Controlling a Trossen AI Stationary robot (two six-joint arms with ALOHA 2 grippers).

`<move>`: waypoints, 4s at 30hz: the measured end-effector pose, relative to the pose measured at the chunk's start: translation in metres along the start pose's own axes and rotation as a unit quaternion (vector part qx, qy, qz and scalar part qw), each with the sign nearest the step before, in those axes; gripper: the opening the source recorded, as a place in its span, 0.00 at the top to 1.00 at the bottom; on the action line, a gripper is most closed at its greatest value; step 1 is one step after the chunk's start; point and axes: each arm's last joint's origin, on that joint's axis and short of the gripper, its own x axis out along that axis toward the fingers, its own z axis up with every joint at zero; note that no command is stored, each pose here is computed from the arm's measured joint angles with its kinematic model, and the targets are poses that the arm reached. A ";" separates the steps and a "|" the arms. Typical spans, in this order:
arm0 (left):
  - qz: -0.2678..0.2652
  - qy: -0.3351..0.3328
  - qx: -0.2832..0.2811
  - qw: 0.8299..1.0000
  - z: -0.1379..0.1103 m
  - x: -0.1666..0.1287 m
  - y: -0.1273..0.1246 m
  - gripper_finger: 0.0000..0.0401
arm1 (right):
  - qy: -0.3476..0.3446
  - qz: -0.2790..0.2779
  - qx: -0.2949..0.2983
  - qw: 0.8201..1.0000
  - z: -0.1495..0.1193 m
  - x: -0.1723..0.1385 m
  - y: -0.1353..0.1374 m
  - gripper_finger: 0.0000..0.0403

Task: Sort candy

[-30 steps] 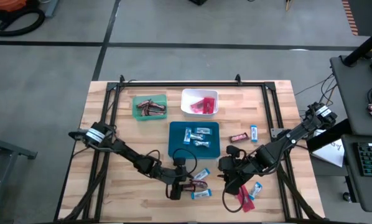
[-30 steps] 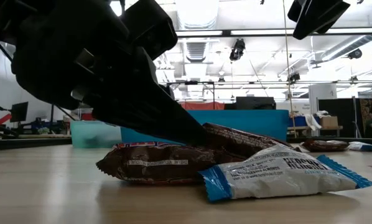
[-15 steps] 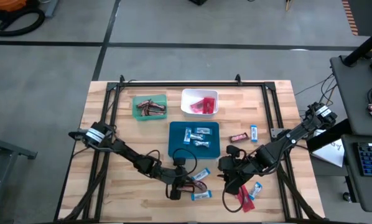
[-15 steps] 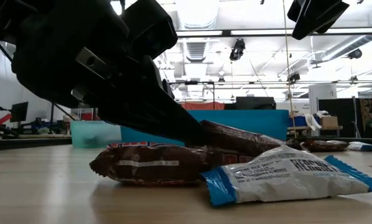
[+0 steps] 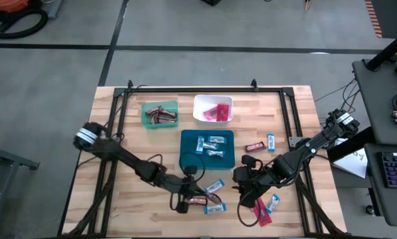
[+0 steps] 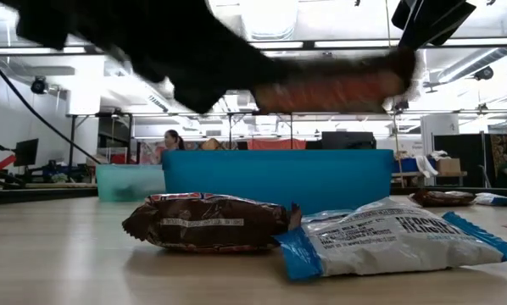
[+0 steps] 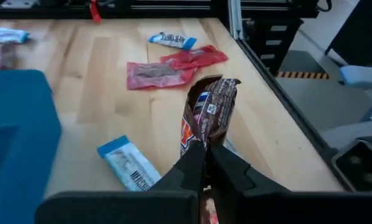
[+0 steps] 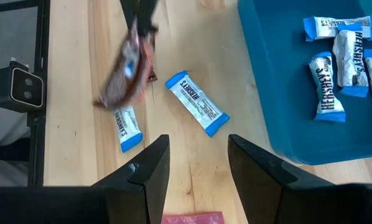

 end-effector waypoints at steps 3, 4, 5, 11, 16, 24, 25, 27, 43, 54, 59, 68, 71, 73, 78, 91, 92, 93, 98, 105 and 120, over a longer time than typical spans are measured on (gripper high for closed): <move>0.005 0.022 0.006 1.000 0.016 -0.022 0.001 1.00 | 0.000 0.000 0.000 1.000 0.000 0.000 0.000 0.61; 0.008 0.029 0.007 1.000 0.022 -0.031 0.002 1.00 | -0.001 0.000 0.000 1.000 0.000 0.000 0.000 0.61; 0.018 0.038 0.011 0.999 0.027 -0.039 0.004 1.00 | -0.003 -0.001 -0.001 1.000 0.000 0.000 0.000 0.61; 0.154 0.103 0.039 0.982 0.044 -0.098 0.025 1.00 | -0.019 -0.019 -0.008 1.000 0.002 0.000 -0.001 0.61; 0.256 0.134 0.033 0.957 0.055 -0.148 0.055 1.00 | -0.027 -0.030 -0.010 0.999 0.003 0.000 -0.002 0.61; 0.394 0.144 -0.035 0.907 0.050 -0.210 0.124 1.00 | -0.064 -0.086 -0.011 0.994 0.007 0.001 -0.009 0.61; 0.413 0.142 -0.050 0.898 0.045 -0.216 0.134 1.00 | -0.067 -0.091 -0.013 0.993 0.008 0.001 -0.010 0.61; 0.442 0.138 -0.084 0.882 0.034 -0.226 0.154 1.00 | -0.071 -0.103 -0.019 0.992 0.010 0.002 -0.013 0.61; 0.381 0.091 -0.244 0.887 -0.051 -0.243 0.258 1.00 | -0.069 -0.168 -0.020 0.983 0.034 0.011 -0.055 0.61; 0.378 0.101 -0.256 0.884 -0.050 -0.230 0.277 0.95 | -0.068 -0.170 -0.018 0.983 0.035 0.012 -0.058 0.61; 0.379 0.100 -0.256 0.884 -0.044 -0.228 0.284 0.87 | -0.067 -0.170 -0.017 0.983 0.035 0.012 -0.058 0.61; 0.378 0.105 -0.259 0.883 -0.027 -0.231 0.287 0.73 | -0.053 -0.148 0.003 0.987 0.033 0.011 -0.057 0.61; 0.373 0.119 -0.262 0.882 -0.018 -0.235 0.285 0.71 | -0.048 -0.151 0.018 0.987 0.031 0.009 -0.059 0.61; 0.370 0.126 -0.262 0.882 -0.012 -0.237 0.283 0.71 | -0.038 -0.157 0.036 0.986 0.029 0.006 -0.061 0.61; 0.350 0.117 -0.242 0.897 0.001 -0.233 0.267 0.71 | -0.006 -0.193 0.106 0.975 0.023 -0.007 -0.076 0.62; 0.252 0.046 -0.149 0.955 0.029 -0.196 0.198 0.71 | 0.108 -0.284 0.238 0.923 0.013 -0.029 -0.139 0.62; 0.250 0.039 -0.141 0.957 0.032 -0.194 0.194 0.71 | 0.117 -0.288 0.245 0.918 0.013 -0.030 -0.144 0.61; 0.248 0.033 -0.135 0.959 0.034 -0.193 0.191 0.71 | 0.126 -0.293 0.249 0.914 0.013 -0.030 -0.149 0.60; 0.250 0.021 -0.121 0.960 0.043 -0.193 0.183 0.71 | 0.162 -0.308 0.282 0.894 0.005 -0.027 -0.174 0.53; 0.251 0.017 -0.114 0.961 0.045 -0.193 0.183 0.71 | 0.225 -0.316 0.331 0.860 -0.030 -0.017 -0.202 0.50; 0.251 0.022 -0.102 0.962 0.044 -0.188 0.186 0.71 | 0.237 -0.357 0.448 0.785 -0.093 0.013 -0.216 0.50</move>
